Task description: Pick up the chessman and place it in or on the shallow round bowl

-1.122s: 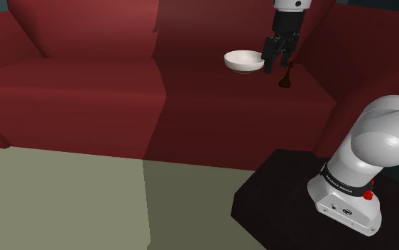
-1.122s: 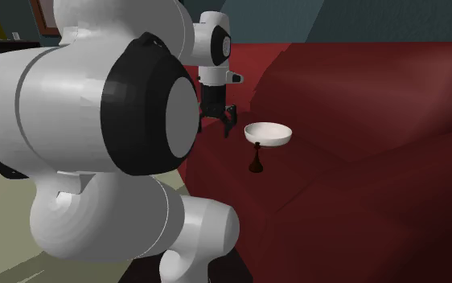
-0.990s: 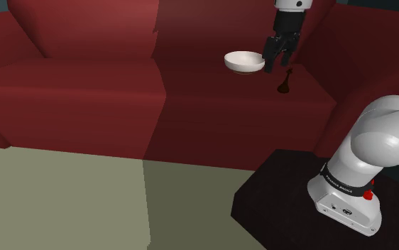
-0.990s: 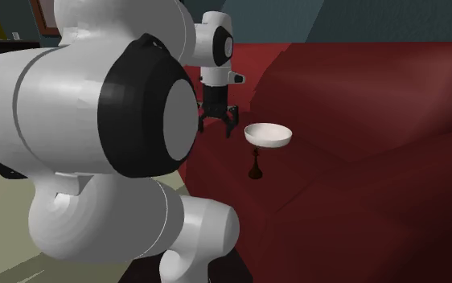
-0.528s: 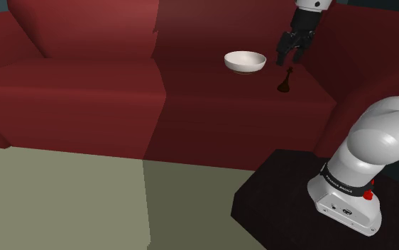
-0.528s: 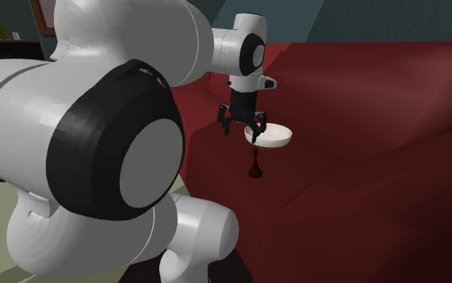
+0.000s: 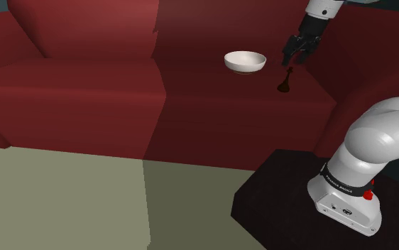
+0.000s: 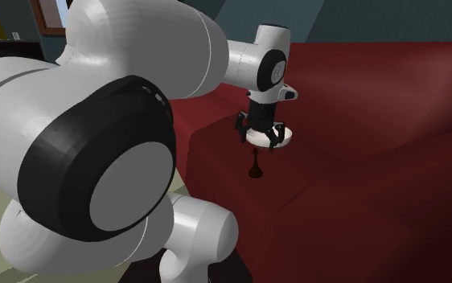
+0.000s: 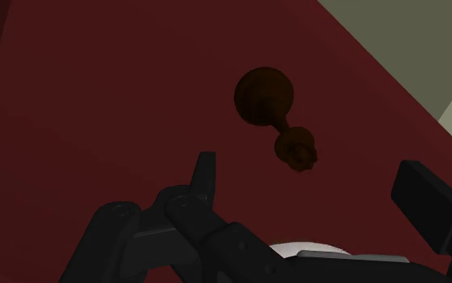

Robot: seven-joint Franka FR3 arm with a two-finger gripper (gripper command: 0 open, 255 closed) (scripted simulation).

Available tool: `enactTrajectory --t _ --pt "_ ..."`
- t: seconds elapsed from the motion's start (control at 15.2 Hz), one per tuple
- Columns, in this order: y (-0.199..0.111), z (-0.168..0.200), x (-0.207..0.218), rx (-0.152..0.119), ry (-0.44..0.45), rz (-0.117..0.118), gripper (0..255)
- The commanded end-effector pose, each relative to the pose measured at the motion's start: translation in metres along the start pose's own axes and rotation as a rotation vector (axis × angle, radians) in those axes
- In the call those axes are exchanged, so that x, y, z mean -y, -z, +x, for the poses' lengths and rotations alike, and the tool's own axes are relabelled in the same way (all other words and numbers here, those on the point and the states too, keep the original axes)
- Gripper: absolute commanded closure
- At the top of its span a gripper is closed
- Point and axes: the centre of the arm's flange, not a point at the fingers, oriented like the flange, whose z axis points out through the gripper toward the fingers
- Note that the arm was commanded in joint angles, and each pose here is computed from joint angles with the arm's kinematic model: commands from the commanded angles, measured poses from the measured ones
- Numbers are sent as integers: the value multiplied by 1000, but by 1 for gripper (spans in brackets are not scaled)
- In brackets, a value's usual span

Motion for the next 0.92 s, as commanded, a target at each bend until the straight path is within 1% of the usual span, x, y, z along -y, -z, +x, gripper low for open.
enactTrajectory --t 0.0,0.13,0.66,0.73,0.86 --pt "-12 0 -1 -1 -1 0 0" --pt "-25 0 -1 -1 -1 0 0" --pt "-25 0 -1 -1 -1 0 0" --pt "-25 0 -1 -1 -1 0 255" --pt "-25 0 -1 -1 -1 0 255"
